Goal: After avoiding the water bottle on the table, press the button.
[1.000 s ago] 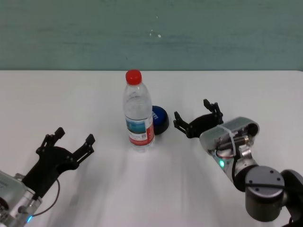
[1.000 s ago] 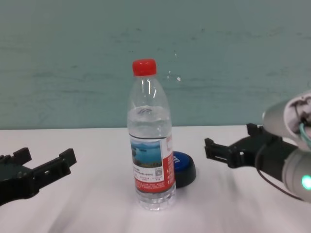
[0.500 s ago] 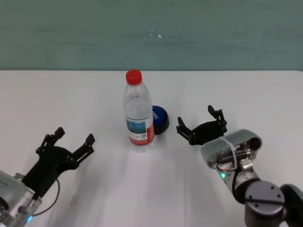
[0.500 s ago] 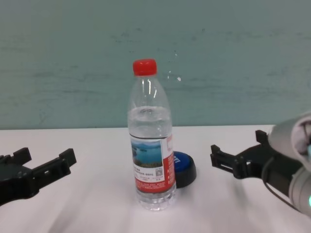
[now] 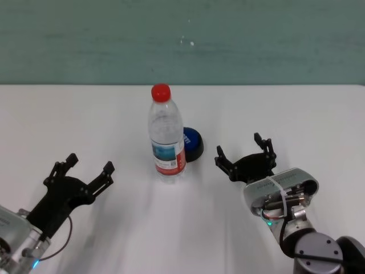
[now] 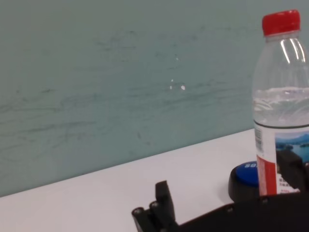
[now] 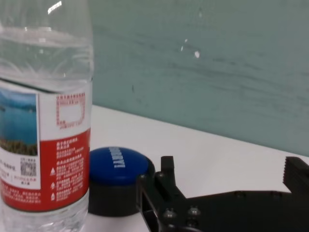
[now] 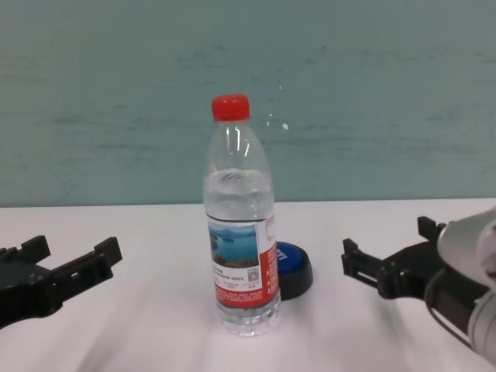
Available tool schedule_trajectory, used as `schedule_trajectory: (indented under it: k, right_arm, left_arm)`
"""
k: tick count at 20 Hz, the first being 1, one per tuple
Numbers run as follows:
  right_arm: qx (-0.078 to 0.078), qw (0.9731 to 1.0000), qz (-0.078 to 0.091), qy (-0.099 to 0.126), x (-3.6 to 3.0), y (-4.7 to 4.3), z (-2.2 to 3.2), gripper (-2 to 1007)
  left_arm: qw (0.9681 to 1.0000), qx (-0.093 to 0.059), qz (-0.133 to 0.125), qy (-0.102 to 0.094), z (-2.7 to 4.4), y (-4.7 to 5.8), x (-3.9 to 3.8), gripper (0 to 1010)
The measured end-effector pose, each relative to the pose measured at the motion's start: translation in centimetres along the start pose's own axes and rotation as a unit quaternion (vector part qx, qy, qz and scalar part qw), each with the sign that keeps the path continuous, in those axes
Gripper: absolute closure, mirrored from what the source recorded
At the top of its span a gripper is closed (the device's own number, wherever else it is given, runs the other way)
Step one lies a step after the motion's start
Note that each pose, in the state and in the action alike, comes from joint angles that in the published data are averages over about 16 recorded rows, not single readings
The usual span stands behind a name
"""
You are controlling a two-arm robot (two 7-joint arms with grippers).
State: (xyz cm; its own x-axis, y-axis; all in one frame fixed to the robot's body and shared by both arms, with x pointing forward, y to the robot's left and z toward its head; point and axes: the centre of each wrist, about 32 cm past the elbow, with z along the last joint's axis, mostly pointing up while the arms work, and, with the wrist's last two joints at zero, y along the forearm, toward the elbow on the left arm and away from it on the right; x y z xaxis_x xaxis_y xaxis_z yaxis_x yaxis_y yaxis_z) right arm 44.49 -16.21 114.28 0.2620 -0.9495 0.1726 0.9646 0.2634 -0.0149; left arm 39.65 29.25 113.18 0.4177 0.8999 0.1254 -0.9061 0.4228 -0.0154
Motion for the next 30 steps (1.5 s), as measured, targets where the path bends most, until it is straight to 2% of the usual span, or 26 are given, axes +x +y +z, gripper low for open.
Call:
schedule_trajectory:
  k: [8, 30]
  right_arm:
    - [0.005, 1.0000, -0.006, 0.002, -0.14, -0.22, -0.16, 1]
    - [0.002, 1.0000, -0.003, 0.001, -0.13, -0.16, -0.13, 1]
  left_arm:
    - [1.0000, 0.000, 0.000, 0.000, 0.00, 0.00, 0.00, 0]
    - [1.0000, 0.000, 0.000, 0.000, 0.00, 0.00, 0.00, 0]
